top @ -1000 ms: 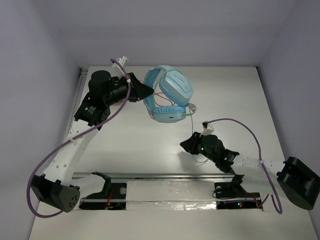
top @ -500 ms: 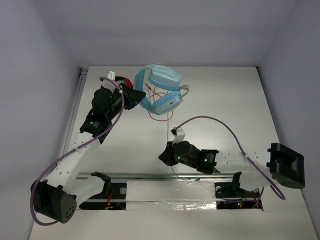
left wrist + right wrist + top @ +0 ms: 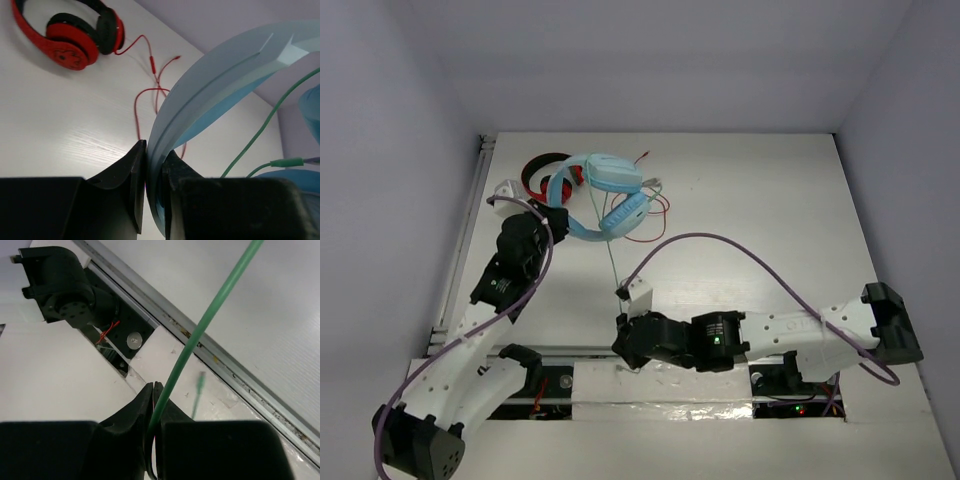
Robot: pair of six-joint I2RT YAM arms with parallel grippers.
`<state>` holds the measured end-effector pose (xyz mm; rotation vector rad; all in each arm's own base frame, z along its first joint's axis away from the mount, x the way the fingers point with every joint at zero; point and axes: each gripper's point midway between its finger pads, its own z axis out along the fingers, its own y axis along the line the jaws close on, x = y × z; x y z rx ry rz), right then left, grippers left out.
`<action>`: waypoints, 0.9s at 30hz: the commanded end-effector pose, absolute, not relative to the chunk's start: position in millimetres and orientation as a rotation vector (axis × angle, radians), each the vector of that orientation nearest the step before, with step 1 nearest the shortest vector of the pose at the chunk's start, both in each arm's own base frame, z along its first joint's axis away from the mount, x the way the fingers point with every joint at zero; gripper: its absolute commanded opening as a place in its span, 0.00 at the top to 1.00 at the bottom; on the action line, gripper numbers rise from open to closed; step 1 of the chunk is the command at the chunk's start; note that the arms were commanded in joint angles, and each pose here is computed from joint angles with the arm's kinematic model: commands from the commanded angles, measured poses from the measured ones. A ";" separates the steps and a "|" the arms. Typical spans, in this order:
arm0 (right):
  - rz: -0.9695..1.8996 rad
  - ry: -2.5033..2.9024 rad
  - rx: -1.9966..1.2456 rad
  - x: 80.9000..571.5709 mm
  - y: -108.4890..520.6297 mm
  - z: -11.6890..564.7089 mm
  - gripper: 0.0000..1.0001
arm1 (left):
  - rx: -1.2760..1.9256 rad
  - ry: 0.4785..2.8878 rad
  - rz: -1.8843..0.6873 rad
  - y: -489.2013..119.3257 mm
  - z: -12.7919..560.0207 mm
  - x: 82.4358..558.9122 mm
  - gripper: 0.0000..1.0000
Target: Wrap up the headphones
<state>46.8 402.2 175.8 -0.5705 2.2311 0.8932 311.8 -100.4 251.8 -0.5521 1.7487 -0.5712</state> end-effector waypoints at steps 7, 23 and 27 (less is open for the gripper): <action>0.602 2.156 -0.823 59.4 390.3 215.1 0.91 | -0.496 1.806 -0.399 -99.1 211.6 271.9 1.00; 0.167 1.975 -0.679 157.0 329.1 278.2 0.87 | -0.171 2.152 -0.427 -162.5 163.3 208.8 1.00; 0.078 1.957 -0.615 180.6 310.7 280.5 0.86 | -0.048 2.208 -0.413 -175.7 165.2 204.2 1.00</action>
